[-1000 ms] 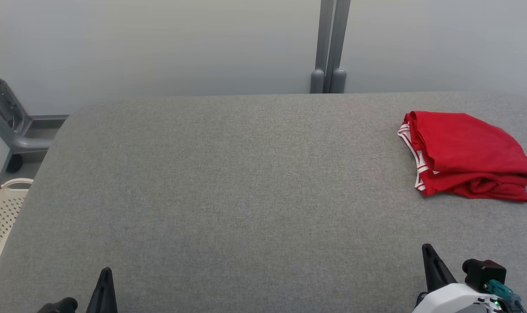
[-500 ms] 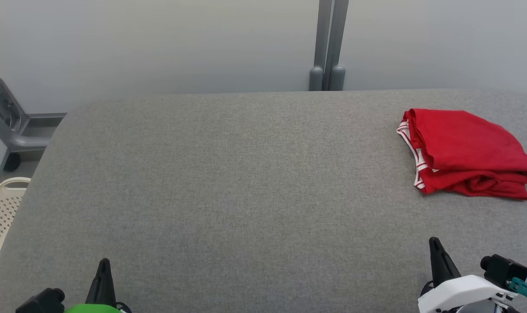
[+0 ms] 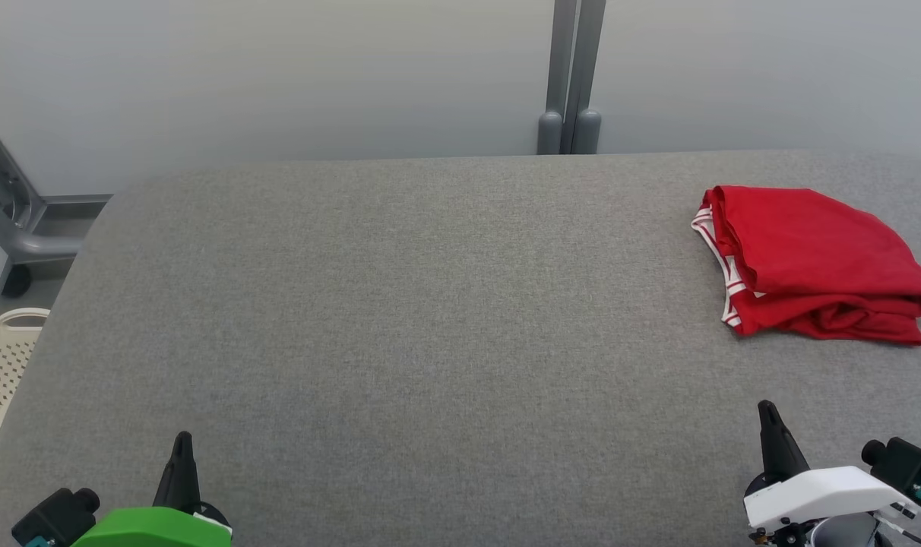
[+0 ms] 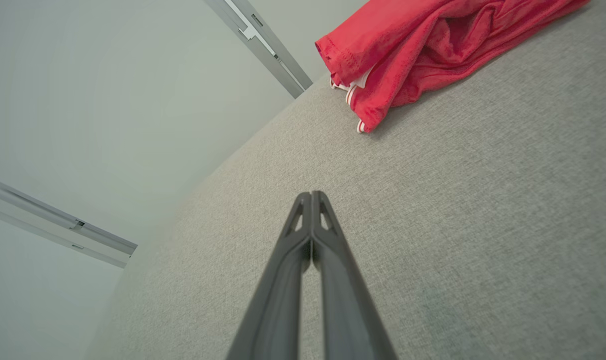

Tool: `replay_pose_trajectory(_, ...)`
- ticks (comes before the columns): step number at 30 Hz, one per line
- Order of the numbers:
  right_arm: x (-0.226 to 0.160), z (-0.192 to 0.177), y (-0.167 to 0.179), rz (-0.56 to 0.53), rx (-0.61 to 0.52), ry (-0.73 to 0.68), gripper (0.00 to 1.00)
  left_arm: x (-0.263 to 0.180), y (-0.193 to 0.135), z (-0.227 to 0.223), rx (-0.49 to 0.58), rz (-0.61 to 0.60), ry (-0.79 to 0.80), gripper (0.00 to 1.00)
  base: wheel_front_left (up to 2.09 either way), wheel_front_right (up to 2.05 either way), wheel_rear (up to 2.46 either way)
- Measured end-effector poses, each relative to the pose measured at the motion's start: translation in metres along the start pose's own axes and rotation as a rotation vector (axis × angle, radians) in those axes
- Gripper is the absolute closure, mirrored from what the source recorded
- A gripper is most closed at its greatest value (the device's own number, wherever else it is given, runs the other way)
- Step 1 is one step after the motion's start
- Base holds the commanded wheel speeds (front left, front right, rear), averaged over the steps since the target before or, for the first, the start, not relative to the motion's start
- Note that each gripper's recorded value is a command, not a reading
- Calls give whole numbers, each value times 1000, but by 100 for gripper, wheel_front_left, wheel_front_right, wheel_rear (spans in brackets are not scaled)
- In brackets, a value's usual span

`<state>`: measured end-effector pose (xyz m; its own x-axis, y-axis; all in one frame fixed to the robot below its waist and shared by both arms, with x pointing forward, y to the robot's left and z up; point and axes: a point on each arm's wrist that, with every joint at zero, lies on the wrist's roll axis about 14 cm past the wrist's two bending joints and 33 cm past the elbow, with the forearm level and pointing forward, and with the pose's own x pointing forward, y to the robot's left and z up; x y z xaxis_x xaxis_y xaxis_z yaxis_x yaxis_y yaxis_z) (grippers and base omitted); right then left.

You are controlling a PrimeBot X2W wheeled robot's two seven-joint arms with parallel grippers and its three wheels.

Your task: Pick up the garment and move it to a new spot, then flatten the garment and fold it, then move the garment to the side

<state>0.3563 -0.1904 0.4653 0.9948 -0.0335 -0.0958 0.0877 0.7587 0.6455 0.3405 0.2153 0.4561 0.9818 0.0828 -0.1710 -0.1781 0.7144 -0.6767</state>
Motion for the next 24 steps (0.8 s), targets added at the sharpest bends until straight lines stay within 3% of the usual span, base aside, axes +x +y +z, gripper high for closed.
replay_pose_trajectory(24, 6, 14, 2, -4, 299, -28, 100, 17, -17, 5, -276, -41, 25, 100, 0, 0, 0)
